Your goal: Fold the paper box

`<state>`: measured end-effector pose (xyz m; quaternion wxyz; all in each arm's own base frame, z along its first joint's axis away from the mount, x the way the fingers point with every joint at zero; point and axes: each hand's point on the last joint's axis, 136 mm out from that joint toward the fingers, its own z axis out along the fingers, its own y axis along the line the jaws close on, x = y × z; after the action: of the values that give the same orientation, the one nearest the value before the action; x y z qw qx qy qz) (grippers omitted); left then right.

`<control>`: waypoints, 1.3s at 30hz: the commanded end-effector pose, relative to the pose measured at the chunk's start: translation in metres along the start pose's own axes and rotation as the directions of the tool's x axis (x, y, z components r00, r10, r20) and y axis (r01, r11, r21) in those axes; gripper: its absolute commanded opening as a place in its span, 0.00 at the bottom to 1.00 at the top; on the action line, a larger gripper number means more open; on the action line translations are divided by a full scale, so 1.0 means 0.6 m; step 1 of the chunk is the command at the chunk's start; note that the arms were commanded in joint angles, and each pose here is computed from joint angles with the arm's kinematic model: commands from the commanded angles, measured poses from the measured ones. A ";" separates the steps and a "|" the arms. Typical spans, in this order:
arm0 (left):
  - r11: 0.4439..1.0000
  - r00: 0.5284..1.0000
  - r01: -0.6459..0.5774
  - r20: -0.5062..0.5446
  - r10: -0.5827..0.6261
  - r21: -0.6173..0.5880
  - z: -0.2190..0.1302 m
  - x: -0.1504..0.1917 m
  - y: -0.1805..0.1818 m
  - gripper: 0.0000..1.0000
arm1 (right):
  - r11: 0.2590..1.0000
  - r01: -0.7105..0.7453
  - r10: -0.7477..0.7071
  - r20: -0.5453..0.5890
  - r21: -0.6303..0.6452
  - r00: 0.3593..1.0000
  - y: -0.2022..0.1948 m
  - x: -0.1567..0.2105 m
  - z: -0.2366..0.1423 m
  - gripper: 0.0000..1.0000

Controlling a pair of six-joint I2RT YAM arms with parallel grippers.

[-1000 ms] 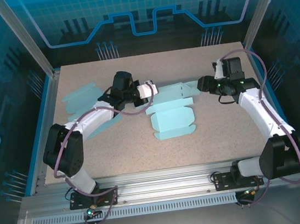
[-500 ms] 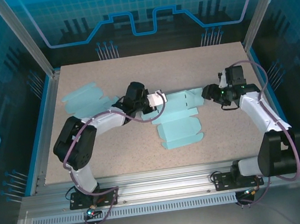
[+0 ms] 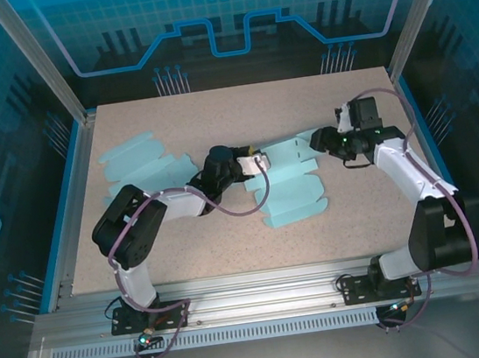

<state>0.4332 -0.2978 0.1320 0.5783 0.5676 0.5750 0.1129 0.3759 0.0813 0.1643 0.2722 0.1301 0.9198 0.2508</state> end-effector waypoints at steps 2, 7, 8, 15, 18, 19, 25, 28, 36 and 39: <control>0.992 0.996 -0.086 0.026 0.088 -0.092 0.007 -0.014 0.014 0.00 | 0.999 0.038 -0.038 0.008 -0.016 0.999 0.030 -0.029 0.002 0.59; 0.986 0.990 -0.135 0.018 0.138 -0.093 0.012 -0.015 0.002 0.00 | 0.997 0.063 -0.064 -0.012 -0.041 0.998 0.052 -0.050 0.020 0.67; 0.984 0.989 -0.146 0.015 0.148 -0.098 0.014 -0.015 0.001 0.00 | 0.997 0.066 -0.067 -0.023 -0.048 0.997 0.056 -0.051 0.026 0.67; 0.979 0.984 -0.176 -0.002 0.177 -0.103 0.020 -0.012 -0.007 0.00 | 0.998 0.008 -0.014 -0.116 -0.055 0.993 0.055 -0.036 0.072 0.68; 0.978 0.983 -0.181 -0.008 0.181 -0.102 0.022 -0.009 -0.009 0.00 | 0.997 -0.017 0.005 -0.145 -0.078 0.989 0.056 -0.025 0.090 0.68; 0.978 0.983 -0.182 -0.008 0.182 -0.105 0.023 -0.009 -0.009 0.00 | 0.996 -0.023 0.009 -0.154 -0.090 0.988 0.059 -0.021 0.095 0.68; 0.977 0.983 -0.186 -0.015 0.185 -0.108 0.027 -0.007 -0.011 0.00 | 0.988 -0.051 0.021 -0.199 -0.146 0.980 0.081 0.001 0.118 0.59; 0.976 0.982 -0.187 -0.015 0.186 -0.113 0.030 -0.007 -0.011 0.00 | 0.984 -0.053 0.016 -0.211 -0.170 0.977 0.094 0.010 0.127 0.58; 0.972 0.979 -0.201 -0.012 0.201 -0.123 0.031 -0.010 -0.011 0.00 | 0.982 -0.073 0.030 -0.231 -0.177 0.972 0.095 0.022 0.150 0.40; 0.971 0.979 -0.203 -0.015 0.203 -0.128 0.029 -0.008 -0.011 0.00 | 0.981 -0.064 0.022 -0.220 -0.185 0.975 0.096 0.021 0.147 0.28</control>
<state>0.4443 -0.3028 0.1169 0.5799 0.5862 0.5261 0.2082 0.4270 0.1509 0.1241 0.1852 0.1169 0.9186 0.3290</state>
